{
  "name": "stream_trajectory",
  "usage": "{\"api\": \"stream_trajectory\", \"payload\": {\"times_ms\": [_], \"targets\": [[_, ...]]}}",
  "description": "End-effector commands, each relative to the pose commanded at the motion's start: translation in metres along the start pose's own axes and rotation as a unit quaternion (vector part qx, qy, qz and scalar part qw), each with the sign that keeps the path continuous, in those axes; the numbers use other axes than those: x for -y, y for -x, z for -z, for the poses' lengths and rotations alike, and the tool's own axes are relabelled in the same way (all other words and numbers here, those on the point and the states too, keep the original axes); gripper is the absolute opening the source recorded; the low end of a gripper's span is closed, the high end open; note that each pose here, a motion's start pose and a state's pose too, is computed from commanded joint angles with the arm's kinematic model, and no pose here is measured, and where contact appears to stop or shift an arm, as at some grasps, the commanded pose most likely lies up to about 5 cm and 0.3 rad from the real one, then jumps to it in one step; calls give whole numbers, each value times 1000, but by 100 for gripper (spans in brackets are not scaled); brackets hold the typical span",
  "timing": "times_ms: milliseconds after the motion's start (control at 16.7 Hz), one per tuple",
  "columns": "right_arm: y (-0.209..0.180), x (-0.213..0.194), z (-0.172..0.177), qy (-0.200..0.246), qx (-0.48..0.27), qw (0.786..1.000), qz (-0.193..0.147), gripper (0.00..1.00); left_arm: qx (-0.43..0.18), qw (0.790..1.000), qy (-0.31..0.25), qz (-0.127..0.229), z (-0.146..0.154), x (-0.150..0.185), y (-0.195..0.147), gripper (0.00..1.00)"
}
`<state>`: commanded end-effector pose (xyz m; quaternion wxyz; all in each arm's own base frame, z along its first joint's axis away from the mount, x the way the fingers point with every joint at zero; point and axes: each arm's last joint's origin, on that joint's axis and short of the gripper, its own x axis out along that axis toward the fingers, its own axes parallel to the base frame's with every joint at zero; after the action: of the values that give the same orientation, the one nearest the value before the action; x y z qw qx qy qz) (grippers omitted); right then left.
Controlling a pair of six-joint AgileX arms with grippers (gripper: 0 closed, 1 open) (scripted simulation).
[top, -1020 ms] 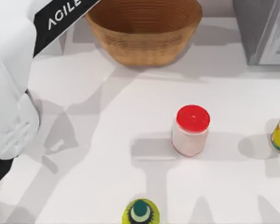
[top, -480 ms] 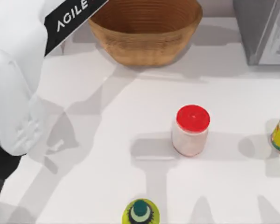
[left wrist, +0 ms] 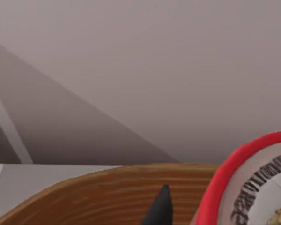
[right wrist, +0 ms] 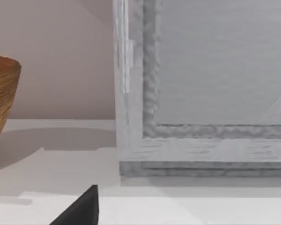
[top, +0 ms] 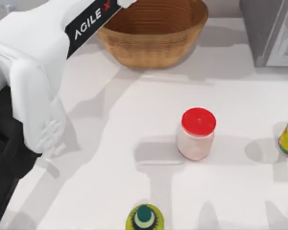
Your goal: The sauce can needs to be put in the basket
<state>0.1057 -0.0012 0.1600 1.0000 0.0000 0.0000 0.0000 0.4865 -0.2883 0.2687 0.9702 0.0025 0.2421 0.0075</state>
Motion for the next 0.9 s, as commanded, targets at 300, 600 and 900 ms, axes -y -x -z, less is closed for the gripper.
{"api": "stream_trajectory", "payload": {"times_ms": [300,600,900], "targets": [[0,0,0,0,0,1000,0,100,0,1000,0,0,0,0,0,23],[0,0,0,0,0,1000,0,100,0,1000,0,0,0,0,0,60],[0,0,0,0,0,1000,0,100,0,1000,0,0,0,0,0,98]]}}
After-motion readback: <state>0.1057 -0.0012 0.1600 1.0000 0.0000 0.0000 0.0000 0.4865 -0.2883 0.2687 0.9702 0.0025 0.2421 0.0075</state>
